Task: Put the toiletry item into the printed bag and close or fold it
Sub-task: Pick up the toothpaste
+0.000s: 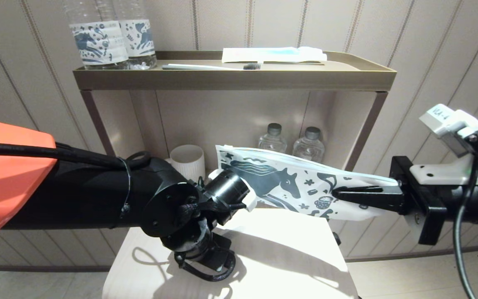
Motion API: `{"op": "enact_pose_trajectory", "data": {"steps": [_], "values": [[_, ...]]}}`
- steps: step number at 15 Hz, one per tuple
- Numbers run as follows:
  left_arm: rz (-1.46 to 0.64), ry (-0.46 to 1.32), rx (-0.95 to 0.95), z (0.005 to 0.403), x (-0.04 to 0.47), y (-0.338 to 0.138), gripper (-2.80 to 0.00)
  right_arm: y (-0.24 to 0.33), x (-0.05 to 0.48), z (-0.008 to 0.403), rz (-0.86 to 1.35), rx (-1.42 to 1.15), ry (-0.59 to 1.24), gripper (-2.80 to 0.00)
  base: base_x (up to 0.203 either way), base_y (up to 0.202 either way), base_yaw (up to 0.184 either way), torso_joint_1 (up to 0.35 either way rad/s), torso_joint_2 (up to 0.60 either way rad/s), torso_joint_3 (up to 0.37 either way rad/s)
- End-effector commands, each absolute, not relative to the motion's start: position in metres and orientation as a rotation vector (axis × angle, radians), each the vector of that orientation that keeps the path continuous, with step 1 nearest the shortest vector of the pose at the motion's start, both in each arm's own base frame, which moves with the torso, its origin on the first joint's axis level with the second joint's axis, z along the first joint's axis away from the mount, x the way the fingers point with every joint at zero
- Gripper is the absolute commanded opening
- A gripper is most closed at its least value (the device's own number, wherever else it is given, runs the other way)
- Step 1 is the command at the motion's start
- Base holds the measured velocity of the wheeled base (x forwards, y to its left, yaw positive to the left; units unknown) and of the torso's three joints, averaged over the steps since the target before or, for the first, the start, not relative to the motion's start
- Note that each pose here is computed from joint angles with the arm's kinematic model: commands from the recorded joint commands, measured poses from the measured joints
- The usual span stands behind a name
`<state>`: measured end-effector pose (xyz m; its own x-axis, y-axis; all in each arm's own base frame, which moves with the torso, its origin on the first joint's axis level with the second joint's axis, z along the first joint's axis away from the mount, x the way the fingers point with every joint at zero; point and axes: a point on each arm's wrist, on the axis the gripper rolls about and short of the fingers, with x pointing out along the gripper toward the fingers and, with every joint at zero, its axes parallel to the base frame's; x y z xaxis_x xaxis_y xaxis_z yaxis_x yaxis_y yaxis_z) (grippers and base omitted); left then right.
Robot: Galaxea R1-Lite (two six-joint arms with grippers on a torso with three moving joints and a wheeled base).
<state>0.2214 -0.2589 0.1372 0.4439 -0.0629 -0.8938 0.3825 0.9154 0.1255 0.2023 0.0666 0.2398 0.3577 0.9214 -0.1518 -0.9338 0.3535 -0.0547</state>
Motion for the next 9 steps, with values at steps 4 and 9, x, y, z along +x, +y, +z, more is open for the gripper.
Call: {"op": "enact_pose_trajectory", "data": {"steps": [4, 9], "values": [[-0.329, 1.037, 0.327, 0.134, 0.234, -0.260, 0.00, 0.065, 0.203, 0.240, 1.198, -0.140, 0.100, -2.80, 0.000, 0.000, 0.000, 0.000, 0.00, 0.000], [-0.324, 1.079, 0.337, 0.122, 0.240, -0.242, 0.00, 0.065, 0.205, 0.239, 1.210, -0.135, 0.102, -2.80, 0.000, 0.000, 0.000, 0.000, 0.00, 0.000]]}}
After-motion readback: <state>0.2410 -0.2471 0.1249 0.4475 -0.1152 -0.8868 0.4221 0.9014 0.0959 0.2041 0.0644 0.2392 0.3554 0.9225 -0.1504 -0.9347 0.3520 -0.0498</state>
